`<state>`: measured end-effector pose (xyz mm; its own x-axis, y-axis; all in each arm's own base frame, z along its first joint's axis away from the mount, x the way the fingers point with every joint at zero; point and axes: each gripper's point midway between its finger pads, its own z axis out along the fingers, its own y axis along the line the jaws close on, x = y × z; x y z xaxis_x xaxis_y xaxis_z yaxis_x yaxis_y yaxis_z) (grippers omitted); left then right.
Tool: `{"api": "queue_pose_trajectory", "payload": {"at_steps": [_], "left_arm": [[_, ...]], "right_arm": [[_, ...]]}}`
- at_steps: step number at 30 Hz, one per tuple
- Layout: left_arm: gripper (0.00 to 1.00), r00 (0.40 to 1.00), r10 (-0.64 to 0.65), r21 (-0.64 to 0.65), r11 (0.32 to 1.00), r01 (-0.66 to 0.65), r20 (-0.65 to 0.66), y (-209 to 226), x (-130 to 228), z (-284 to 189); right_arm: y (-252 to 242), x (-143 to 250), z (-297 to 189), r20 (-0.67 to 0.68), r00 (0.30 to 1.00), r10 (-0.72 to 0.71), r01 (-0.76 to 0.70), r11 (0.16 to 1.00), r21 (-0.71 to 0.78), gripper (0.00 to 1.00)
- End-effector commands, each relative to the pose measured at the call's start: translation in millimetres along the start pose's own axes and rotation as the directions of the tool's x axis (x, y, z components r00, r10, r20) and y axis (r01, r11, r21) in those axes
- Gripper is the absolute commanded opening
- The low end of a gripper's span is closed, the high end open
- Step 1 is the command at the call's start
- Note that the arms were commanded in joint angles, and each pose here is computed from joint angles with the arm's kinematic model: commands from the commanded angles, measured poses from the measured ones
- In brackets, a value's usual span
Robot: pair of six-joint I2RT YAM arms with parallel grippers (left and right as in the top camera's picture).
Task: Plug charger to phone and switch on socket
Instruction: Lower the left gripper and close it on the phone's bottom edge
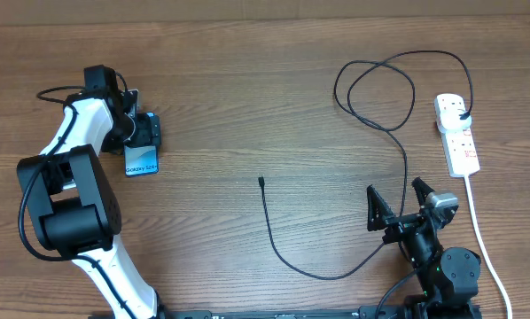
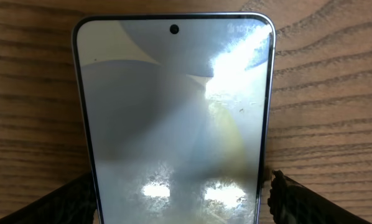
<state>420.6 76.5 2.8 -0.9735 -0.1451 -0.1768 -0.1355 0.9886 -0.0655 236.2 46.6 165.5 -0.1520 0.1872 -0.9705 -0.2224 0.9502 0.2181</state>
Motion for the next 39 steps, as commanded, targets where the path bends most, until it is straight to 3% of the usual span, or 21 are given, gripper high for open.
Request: {"api": "queue_pose_trajectory", "payload": {"at_steps": [1,15,31,39], "left_arm": [[0.9,0.993,-0.048,0.064,0.996,0.055,-0.106,-11.7,25.2,26.7],[0.84,0.992,-0.075,0.072,0.994,0.082,-0.104,-13.5,23.2,25.6],[0.76,0.998,-0.058,0.11,0.992,0.059,-0.016,-29.2,-36.9,-44.2],[0.77,0.999,-0.038,0.058,0.998,0.039,-0.021,-38.2,-37.4,-47.5]], "right_arm": [[1.6,-1.4,-0.3,0.011,1.0,-0.004,0.004,1.0,-0.008,1.0],[1.6,-1.4,-0.3,0.011,1.0,-0.004,0.004,1.0,-0.008,1.0],[1.6,-1.4,-0.3,0.011,1.0,-0.004,0.004,1.0,-0.008,1.0],[1.6,-1.4,-0.3,0.011,1.0,-0.004,0.004,1.0,-0.008,1.0]]}}
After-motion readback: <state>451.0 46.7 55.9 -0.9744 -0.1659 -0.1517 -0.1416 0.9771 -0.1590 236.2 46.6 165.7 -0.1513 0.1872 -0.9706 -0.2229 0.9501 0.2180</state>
